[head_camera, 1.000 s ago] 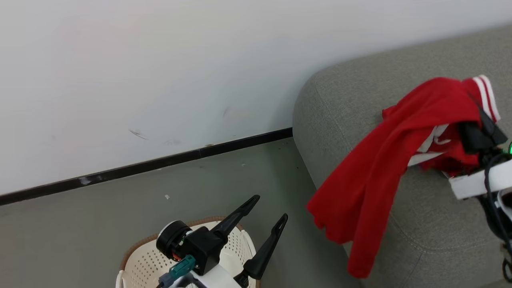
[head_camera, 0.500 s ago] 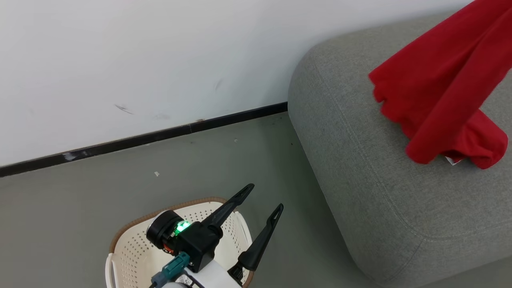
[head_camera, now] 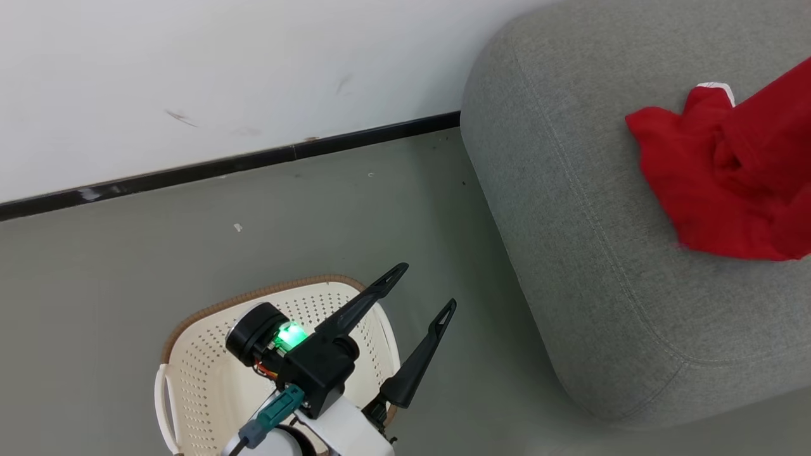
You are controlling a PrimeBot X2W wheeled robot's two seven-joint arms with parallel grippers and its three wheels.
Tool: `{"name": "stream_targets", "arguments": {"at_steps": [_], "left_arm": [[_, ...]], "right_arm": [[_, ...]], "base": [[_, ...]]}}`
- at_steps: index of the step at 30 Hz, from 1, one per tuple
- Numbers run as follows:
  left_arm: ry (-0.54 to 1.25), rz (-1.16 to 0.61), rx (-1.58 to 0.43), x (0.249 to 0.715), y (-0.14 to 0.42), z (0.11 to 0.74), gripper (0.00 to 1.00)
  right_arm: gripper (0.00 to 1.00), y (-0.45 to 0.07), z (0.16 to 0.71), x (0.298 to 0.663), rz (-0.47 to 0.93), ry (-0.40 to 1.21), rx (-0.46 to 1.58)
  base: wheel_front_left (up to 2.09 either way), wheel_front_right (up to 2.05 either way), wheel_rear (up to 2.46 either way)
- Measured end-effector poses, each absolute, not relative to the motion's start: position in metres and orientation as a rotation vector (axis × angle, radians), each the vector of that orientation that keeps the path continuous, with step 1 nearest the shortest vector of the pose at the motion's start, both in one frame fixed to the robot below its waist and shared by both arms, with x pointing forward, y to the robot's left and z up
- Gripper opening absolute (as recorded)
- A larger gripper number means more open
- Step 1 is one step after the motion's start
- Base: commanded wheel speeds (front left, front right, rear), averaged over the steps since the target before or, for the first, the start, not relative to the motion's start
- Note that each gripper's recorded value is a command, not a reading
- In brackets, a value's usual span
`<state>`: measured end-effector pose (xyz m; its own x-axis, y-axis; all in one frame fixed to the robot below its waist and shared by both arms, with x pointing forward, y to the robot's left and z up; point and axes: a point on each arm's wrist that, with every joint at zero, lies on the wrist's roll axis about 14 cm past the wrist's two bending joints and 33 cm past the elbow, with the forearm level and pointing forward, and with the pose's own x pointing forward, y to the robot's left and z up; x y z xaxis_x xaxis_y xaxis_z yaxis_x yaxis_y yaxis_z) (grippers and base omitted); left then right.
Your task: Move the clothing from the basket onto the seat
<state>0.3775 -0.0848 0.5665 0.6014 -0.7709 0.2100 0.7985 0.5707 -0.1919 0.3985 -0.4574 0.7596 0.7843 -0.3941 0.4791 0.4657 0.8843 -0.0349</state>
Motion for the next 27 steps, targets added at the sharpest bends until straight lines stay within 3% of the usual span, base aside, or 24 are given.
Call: {"name": "stream_targets", "arguments": {"at_steps": [19, 27], "left_arm": [[-0.052, -0.904, -0.263, 0.41, -0.079, 0.54, 1.0], [-0.051, -0.892, -0.266, 0.424, -0.076, 0.532, 1.0]], "right_arm": [[0.0, -0.455, 0.573, 0.453, -0.491, -0.099, -0.07], [0.0, -0.453, 0.516, 0.45, -0.5, 0.026, -0.081]], "base": [[0.0, 0.0, 0.0], [0.0, 0.0, 0.0]]}}
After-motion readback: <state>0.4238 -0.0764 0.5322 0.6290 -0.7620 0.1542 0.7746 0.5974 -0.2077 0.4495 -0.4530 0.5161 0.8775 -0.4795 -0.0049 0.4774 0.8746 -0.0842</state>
